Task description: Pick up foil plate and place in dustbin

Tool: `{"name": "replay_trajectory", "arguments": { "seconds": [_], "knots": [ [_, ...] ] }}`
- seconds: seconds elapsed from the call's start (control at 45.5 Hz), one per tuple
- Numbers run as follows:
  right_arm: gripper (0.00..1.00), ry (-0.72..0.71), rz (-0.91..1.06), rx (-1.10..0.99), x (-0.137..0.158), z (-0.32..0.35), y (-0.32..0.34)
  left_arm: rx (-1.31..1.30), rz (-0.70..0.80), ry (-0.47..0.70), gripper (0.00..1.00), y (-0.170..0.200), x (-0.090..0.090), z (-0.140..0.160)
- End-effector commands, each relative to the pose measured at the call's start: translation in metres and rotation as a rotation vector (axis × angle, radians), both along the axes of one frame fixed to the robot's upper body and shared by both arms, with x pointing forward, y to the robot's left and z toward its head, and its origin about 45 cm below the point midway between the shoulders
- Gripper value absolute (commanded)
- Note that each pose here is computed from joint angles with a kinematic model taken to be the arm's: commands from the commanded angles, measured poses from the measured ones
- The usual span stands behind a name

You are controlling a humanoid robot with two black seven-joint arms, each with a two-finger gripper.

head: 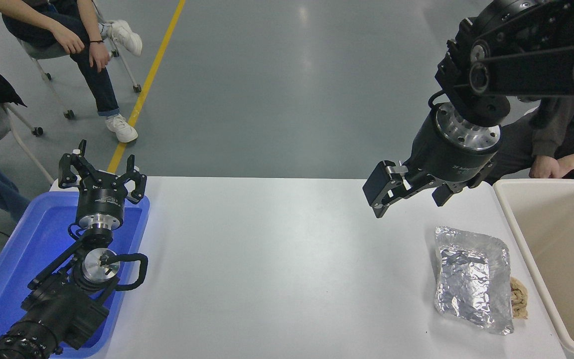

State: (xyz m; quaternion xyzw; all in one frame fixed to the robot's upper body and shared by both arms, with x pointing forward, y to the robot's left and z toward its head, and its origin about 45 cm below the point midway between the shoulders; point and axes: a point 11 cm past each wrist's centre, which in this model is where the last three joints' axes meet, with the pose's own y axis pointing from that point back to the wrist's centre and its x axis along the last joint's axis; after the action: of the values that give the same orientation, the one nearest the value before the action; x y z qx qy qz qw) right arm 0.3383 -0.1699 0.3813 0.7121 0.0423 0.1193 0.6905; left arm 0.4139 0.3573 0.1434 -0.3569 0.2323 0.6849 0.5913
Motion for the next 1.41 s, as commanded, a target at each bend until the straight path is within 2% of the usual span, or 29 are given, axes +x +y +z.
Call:
{"name": "replay_trajectory", "arguments": {
  "seconds": [0.0, 0.22, 0.396, 0.703, 1.033, 1.385],
  "knots": [
    [1.0, 0.011, -0.01, 0.013, 0.009, -0.012, -0.003, -0.001, 0.002, -0.001, 0.99, 0.001, 0.0, 0.0],
    [1.0, 0.021, -0.024, 0.018, 0.016, -0.024, -0.007, -0.001, 0.001, -0.001, 0.99, 0.0, 0.0, 0.0],
    [1.0, -0.039, -0.028, 0.002, 0.028, -0.054, -0.024, -0.001, 0.001, -0.001, 0.99, 0.0, 0.0, 0.0],
    [1.0, -0.019, -0.141, -0.058, 0.021, -0.094, -0.142, -0.001, 0.001, -0.001, 0.99, 0.0, 0.0, 0.0],
    [1.0, -0.029, -0.305, -0.097, -0.026, -0.186, -0.279, 0.0, 0.0, 0.0, 0.99, 0.0, 0.0, 0.0],
    [1.0, -0.084, -0.353, -0.025, -0.04, -0.257, -0.274, 0.0, 0.0, 0.0, 0.99, 0.0, 0.0, 0.0]
  ]
}}
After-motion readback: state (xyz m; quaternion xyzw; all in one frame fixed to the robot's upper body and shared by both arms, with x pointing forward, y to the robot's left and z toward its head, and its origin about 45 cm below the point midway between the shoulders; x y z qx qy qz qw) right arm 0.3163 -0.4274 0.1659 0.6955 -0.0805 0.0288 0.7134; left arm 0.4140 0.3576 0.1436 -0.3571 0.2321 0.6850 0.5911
